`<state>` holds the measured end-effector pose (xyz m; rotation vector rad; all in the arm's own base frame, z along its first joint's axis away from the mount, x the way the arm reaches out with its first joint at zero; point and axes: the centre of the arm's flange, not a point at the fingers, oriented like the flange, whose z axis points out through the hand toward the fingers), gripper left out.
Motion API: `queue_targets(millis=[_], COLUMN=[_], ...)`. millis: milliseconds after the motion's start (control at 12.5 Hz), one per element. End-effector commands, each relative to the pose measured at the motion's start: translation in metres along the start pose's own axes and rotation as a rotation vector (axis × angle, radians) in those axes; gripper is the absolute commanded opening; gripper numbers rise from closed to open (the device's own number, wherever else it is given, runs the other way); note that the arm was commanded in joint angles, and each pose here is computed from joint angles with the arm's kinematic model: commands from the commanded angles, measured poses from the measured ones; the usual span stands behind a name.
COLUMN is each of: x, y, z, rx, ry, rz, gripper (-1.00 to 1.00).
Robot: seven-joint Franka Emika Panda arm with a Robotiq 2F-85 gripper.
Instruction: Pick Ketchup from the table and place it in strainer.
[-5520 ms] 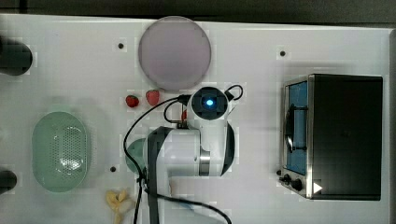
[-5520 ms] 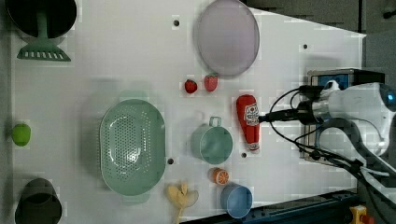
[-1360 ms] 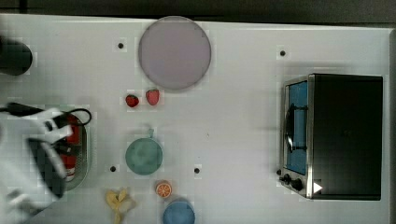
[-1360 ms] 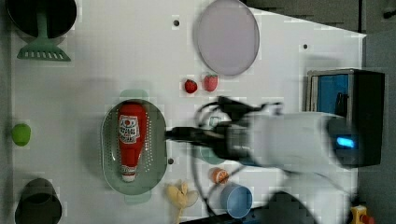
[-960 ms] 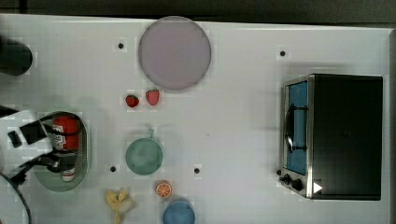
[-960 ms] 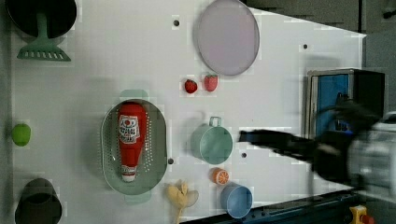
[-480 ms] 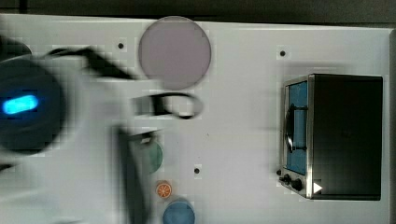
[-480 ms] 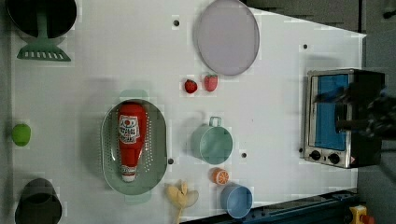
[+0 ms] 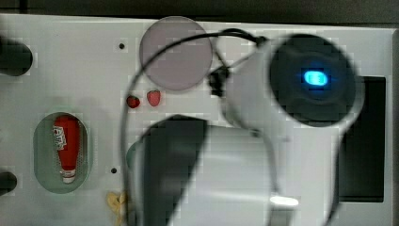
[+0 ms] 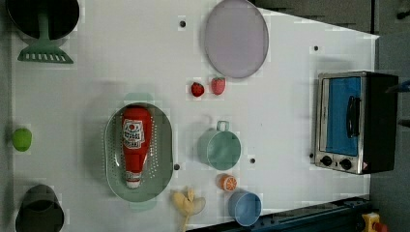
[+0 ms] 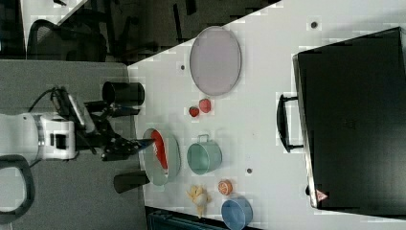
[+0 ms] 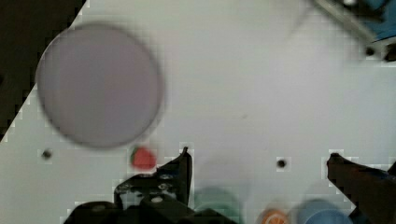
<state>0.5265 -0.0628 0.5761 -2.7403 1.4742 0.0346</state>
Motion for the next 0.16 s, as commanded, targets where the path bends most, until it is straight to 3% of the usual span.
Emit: queue_targets(millis=[80, 160], x=[-0.0333, -0.0333], y=[-0.0192, -0.0192], z=[-0.0079, -0.0076], rx=[-0.021, -0.022], ry=[0.024, 0.025], rz=[-0.15, -0.15], gripper=[1.0, 1.0])
